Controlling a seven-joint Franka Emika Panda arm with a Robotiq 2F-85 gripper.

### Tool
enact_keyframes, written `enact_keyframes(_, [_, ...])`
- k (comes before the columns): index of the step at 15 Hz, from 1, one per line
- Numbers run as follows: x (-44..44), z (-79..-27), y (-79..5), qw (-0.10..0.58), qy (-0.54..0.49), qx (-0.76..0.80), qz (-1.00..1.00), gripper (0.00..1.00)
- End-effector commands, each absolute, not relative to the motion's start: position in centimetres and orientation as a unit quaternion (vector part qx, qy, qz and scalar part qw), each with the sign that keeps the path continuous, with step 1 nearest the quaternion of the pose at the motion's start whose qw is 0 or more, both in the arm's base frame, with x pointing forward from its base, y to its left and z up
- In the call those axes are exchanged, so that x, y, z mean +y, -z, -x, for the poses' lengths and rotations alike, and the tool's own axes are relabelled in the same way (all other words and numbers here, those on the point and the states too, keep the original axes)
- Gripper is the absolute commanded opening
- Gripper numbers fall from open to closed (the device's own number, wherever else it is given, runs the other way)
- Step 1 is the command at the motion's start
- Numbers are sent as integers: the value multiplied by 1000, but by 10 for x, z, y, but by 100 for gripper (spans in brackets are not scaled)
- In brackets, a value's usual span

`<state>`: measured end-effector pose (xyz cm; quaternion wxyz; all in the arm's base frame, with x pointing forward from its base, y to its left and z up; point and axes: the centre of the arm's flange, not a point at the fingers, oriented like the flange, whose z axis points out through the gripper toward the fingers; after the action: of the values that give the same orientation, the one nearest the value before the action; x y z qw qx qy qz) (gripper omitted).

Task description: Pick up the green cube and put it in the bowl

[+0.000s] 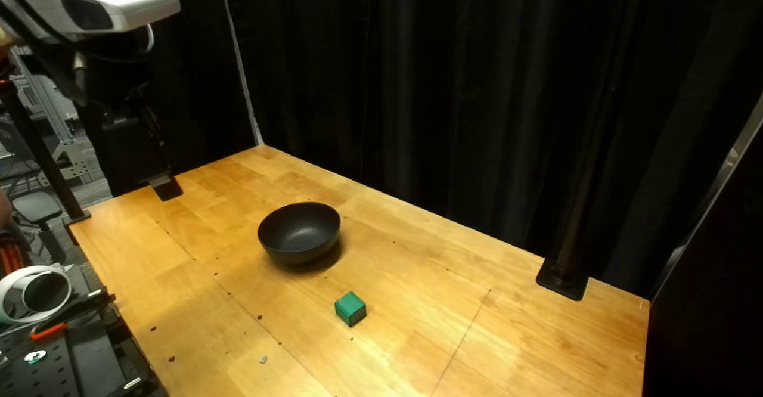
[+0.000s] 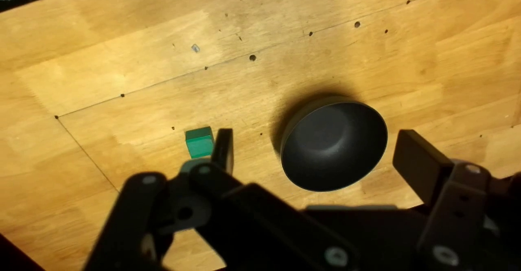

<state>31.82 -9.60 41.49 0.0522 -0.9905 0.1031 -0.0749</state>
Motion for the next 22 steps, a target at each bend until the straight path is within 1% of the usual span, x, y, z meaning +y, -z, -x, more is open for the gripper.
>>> enact_keyframes(1, [-100,-372,-389,40,87,130,987,100])
enact_keyframes(5, [-120,-416,-326,30,96,154,983,100])
enact_keyframes(9, [-137,-437,-260,5,101,173,980,100])
enact_keyframes(12, [-147,-457,-218,-29,117,186,975,100])
enact_keyframes(15, [-158,-474,-186,-55,134,197,970,100])
enact_keyframes(19, [-178,-488,-150,-73,136,220,963,100])
enact_keyframes(22, [-185,-495,-137,-65,110,235,964,100])
